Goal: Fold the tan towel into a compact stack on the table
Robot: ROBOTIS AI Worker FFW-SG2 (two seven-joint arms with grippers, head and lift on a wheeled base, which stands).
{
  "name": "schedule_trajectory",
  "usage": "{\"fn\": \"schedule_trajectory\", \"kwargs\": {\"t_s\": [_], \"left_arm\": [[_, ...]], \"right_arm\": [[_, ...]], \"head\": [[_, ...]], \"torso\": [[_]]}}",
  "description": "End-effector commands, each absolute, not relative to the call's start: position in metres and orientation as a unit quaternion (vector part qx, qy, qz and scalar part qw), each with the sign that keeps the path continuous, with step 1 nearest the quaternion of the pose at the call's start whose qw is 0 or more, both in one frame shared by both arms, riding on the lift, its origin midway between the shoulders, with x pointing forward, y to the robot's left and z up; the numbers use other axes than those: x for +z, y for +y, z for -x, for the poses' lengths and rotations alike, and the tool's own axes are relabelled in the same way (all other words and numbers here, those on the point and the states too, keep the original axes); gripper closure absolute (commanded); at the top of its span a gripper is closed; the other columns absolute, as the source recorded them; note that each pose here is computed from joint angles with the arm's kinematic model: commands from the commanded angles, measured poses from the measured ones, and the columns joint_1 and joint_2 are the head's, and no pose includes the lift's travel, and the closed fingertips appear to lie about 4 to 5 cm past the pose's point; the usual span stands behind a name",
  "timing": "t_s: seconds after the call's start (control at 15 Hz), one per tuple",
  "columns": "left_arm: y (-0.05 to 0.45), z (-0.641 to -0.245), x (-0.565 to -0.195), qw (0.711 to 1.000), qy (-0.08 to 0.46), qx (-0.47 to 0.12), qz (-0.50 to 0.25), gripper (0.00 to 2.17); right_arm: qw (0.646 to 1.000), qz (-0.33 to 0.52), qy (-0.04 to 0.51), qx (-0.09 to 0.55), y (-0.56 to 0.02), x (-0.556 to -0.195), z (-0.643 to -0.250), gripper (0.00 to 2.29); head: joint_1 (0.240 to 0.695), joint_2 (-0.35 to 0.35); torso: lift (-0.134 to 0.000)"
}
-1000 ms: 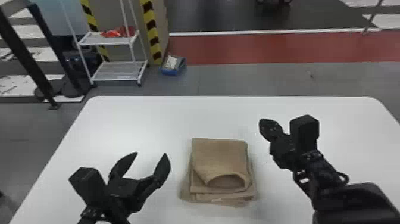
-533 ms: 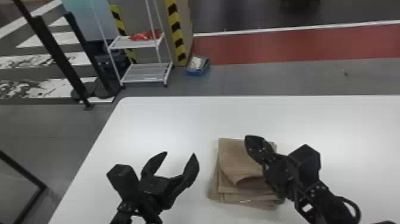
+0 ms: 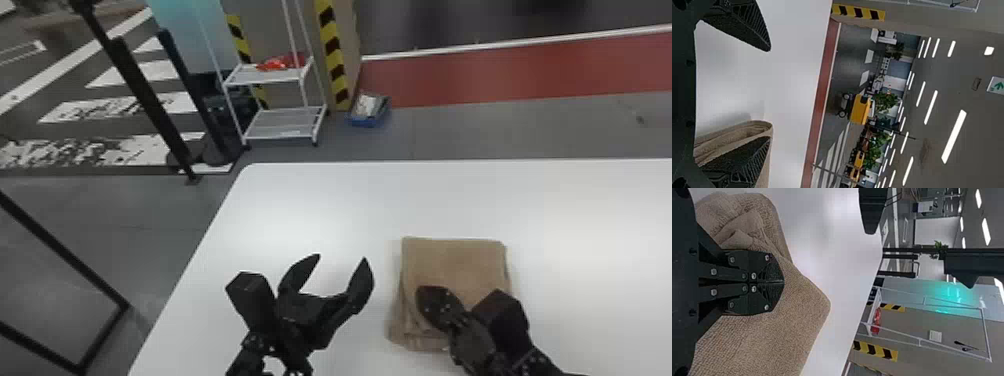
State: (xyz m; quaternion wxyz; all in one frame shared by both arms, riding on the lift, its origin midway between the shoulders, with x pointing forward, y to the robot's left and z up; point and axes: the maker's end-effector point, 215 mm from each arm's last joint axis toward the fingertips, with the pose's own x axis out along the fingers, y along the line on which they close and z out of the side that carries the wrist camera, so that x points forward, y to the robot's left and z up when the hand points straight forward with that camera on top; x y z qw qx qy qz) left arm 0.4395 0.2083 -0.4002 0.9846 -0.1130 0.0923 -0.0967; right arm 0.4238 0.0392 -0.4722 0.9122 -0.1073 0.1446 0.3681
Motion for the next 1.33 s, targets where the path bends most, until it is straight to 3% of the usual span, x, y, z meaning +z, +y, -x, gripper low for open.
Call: {"fn": "schedule_trajectory", "kwargs": {"t_s": [0.0,0.07,0.27,0.47,0.6,0.8,1.07,1.27], "left_arm": [[0.208,-0.440,-0.400,0.985,0.092,-0.097,0.113,0.08],[0.208,-0.440,-0.400,0.985,0.092,-0.097,0.113,0.08],[0.202,-0.440,-0.398,0.984,0.091,-0.103,0.114,0.08],[0.201,-0.439,-0.397,0.984,0.090,-0.104,0.114,0.08],[0.201,-0.439,-0.396,0.984,0.089,-0.104,0.113,0.08],[0.201,-0.439,-0.395,0.984,0.089,-0.104,0.113,0.08],[0.200,-0.441,-0.395,0.984,0.089,-0.105,0.113,0.08],[0.199,-0.441,-0.395,0.984,0.090,-0.106,0.113,0.08]], "right_arm": [[0.908,0.105,0.140,0.379,0.047,-0.482,-0.412,2.19],[0.910,0.101,0.125,0.381,0.048,-0.475,-0.411,2.19],[0.926,0.081,0.040,0.367,0.038,-0.407,-0.426,2.19],[0.936,0.075,0.023,0.343,0.017,-0.381,-0.459,2.19],[0.941,0.074,0.034,0.328,0.006,-0.390,-0.483,2.19],[0.949,0.072,0.074,0.298,-0.019,-0.431,-0.510,2.19],[0.948,0.075,0.130,0.280,-0.035,-0.485,-0.519,2.19],[0.954,0.063,0.108,0.271,-0.042,-0.469,-0.523,2.19]], "head": [[0.695,0.308],[0.695,0.314],[0.695,0.324],[0.695,0.304],[0.695,0.273],[0.695,0.247],[0.695,0.201],[0.695,0.189]], "torso": [[-0.113],[-0.113],[-0.113],[-0.113],[-0.113],[-0.113],[-0.113],[-0.113]]}}
